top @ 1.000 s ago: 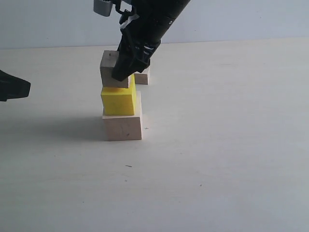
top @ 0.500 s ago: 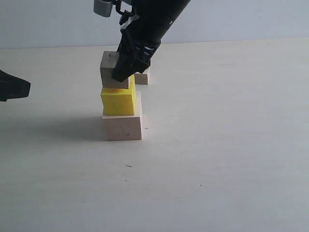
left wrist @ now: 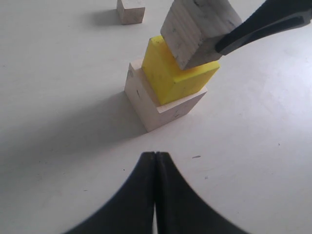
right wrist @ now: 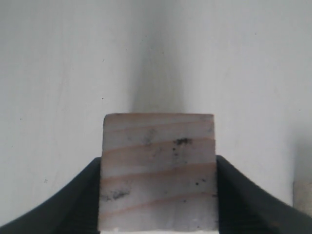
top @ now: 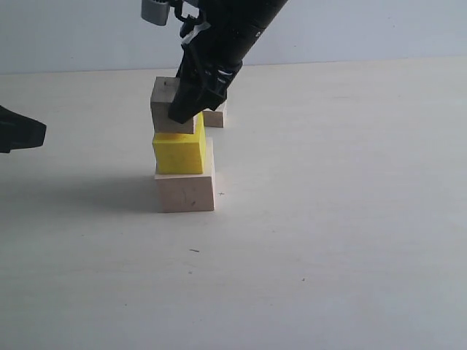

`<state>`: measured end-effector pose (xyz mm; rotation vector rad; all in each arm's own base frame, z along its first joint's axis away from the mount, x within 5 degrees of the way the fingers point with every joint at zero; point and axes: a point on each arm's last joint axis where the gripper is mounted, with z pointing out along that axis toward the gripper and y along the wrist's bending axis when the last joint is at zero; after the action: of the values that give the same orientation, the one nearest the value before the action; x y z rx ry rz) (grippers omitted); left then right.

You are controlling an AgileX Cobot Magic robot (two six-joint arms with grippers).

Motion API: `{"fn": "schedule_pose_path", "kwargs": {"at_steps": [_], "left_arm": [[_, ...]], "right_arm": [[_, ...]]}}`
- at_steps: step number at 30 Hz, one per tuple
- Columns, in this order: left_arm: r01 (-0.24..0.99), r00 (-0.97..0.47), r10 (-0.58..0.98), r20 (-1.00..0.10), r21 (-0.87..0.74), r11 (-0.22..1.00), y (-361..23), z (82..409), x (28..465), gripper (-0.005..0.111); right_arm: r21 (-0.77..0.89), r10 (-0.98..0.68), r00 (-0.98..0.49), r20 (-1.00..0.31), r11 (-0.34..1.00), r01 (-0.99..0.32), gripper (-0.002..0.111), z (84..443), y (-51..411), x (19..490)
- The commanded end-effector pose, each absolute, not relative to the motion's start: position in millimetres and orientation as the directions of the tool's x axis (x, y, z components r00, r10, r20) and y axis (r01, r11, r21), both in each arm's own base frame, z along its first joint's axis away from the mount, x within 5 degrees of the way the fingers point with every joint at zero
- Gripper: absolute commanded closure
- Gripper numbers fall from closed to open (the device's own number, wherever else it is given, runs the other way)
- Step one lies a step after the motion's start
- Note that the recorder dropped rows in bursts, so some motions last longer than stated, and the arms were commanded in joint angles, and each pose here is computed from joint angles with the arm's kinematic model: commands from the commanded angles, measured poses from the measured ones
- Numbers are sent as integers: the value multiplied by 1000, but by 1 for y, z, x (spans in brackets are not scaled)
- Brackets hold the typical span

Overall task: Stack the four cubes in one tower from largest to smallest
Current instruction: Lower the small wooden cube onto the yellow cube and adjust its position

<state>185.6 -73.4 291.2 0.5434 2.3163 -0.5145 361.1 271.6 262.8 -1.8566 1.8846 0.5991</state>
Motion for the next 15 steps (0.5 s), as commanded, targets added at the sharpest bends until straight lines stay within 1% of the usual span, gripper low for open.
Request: {"fn": "schedule_pose_path", "kwargs": {"at_steps": [1, 11, 15], "left_arm": [[506, -668, 227, -708, -210, 837, -73, 293, 188, 107], [506, -668, 227, -708, -210, 837, -73, 293, 188, 107], [506, -668, 227, -708, -210, 837, -73, 293, 188, 107]], "right_arm": [[6, -807, -10, -590, 8, -1000, 72, 266, 273, 360], [6, -805, -12, -594, 10, -1000, 62, 266, 273, 360], [6, -805, -12, -594, 10, -1000, 61, 266, 273, 360]]}}
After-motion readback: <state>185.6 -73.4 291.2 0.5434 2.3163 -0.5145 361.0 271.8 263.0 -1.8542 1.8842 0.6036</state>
